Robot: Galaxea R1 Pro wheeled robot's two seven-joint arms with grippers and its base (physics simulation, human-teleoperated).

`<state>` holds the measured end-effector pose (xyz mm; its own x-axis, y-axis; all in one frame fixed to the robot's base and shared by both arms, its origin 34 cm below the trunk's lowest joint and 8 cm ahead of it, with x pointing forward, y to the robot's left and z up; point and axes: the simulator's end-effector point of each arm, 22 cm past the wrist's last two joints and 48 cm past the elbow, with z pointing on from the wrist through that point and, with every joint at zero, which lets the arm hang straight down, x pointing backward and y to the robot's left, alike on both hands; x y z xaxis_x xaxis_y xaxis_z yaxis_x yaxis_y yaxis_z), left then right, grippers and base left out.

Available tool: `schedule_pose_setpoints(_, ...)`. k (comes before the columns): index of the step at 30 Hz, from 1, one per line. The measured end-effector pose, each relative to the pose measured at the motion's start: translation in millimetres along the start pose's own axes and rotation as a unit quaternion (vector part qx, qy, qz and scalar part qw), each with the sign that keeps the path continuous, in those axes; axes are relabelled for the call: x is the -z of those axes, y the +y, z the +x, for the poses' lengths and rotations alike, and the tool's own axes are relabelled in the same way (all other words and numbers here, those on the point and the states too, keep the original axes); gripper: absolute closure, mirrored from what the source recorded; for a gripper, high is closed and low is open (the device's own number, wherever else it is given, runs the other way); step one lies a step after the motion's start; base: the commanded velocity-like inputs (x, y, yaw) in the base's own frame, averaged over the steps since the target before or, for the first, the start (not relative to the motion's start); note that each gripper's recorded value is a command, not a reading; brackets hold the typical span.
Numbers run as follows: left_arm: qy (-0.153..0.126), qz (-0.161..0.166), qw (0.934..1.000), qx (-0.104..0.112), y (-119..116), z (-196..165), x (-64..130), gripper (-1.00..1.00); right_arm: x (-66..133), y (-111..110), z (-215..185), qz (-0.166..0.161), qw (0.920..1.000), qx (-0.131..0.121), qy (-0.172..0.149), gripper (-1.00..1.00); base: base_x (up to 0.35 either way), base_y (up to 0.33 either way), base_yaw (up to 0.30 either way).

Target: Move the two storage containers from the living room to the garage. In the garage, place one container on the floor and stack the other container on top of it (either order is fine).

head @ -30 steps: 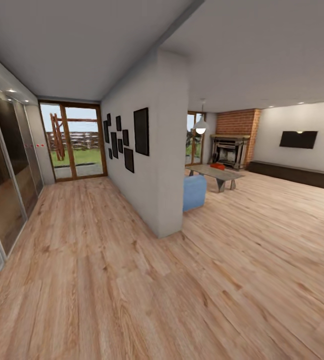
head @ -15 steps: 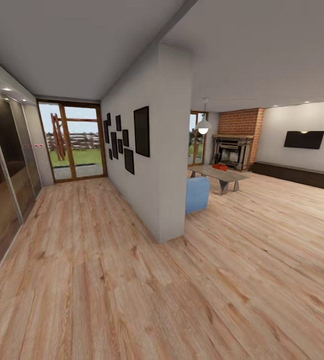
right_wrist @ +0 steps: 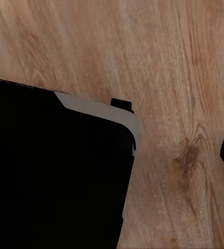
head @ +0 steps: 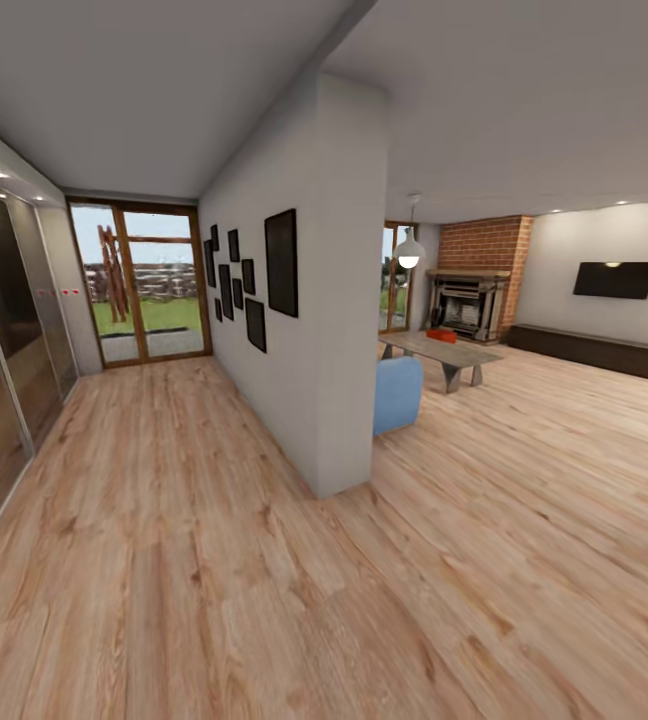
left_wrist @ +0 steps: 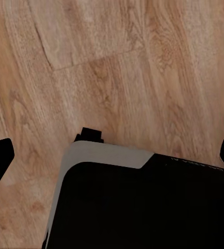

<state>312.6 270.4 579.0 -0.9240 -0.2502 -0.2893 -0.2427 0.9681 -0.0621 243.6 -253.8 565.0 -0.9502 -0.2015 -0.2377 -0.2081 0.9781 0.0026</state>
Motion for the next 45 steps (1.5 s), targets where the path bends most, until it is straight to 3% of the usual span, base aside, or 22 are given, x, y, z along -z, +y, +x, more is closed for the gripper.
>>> schedule_pose_setpoints(8,-0.001,0.0,1.0,0.0,-0.1,-0.3,0.0,-1.0,-0.1,1.1,0.0,-0.001,1.0,-0.002,0.0,-1.0,0.322,0.0,-0.022)
schedule_pose_setpoints(45,-0.001,-0.001,1.0,0.0,1.0,-0.6,0.0,-1.0,-0.2,4.8,-0.4,-0.004,1.0,0.005,0.001,-1.0,0.323,0.0,-0.24)
